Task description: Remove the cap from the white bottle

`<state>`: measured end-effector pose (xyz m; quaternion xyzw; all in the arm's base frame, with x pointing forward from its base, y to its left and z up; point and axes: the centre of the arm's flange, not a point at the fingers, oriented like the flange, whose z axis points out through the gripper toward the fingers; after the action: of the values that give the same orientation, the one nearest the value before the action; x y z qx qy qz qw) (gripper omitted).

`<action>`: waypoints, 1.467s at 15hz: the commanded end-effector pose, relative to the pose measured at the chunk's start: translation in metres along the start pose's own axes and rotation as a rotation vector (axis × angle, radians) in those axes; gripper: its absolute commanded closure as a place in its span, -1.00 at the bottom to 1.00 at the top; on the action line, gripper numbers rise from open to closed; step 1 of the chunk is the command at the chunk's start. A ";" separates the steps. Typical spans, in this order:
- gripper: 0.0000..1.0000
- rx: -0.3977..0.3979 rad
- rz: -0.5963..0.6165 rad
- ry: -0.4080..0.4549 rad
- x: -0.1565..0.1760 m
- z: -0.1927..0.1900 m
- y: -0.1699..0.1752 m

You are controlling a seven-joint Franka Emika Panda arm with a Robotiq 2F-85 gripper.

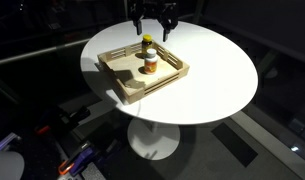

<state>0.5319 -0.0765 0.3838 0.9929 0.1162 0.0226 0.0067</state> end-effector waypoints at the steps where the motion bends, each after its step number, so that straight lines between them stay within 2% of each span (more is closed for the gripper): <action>1: -1.00 0.031 -0.001 0.044 0.020 0.015 -0.002; 4: -1.00 0.051 -0.002 0.063 0.031 0.029 -0.006; 13: -1.00 0.051 -0.005 0.044 0.059 0.070 -0.008; 18: -1.00 0.066 -0.021 0.031 0.066 0.076 -0.015; 22: -1.00 0.047 -0.026 0.019 0.065 0.079 -0.021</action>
<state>0.5879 -0.0412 0.3049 0.9912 0.1274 0.0306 -0.0206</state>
